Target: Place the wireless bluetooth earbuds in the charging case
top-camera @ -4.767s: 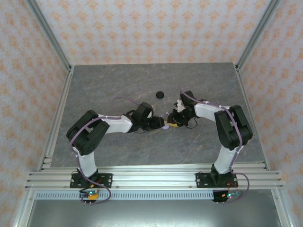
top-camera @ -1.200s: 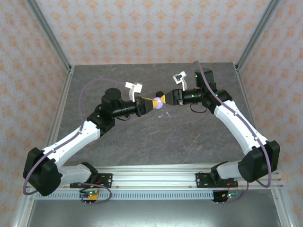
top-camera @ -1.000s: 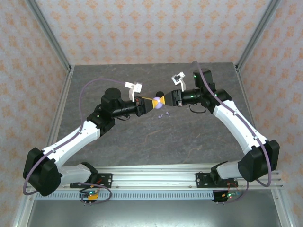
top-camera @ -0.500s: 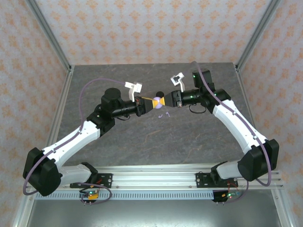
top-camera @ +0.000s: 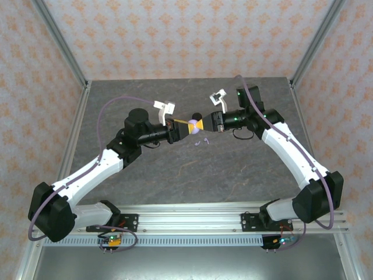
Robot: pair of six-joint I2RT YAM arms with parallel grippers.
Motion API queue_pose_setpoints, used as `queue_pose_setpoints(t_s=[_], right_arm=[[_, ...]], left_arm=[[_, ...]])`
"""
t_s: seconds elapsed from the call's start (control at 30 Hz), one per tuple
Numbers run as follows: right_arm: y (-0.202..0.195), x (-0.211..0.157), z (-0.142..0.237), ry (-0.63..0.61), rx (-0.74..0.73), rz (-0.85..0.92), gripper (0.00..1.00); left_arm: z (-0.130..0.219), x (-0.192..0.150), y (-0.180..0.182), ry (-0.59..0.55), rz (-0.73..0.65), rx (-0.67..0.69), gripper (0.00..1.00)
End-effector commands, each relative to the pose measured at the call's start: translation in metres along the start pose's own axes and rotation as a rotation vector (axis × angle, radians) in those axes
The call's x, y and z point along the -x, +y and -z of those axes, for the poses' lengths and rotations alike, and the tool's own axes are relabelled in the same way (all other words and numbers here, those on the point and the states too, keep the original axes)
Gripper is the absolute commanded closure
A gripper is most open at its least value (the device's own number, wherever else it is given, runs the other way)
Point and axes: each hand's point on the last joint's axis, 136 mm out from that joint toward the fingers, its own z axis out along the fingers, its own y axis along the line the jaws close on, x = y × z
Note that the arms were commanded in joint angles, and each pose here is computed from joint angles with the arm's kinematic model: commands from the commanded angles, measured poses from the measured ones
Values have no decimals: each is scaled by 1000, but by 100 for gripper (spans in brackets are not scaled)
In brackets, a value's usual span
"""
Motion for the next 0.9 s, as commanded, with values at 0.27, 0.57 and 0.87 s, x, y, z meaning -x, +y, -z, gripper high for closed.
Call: queue_pose_setpoints(t_s=[0.27, 0.57, 0.87], right_arm=[[19, 8, 4, -7, 28, 65, 77], [19, 8, 4, -6, 29, 64, 77], [19, 4, 4, 8, 36, 59, 77]], left_arm=[[5, 1, -21, 26, -61, -64, 61], [3, -2, -24, 47, -62, -77, 57], [-1, -2, -28, 57, -68, -91, 57]])
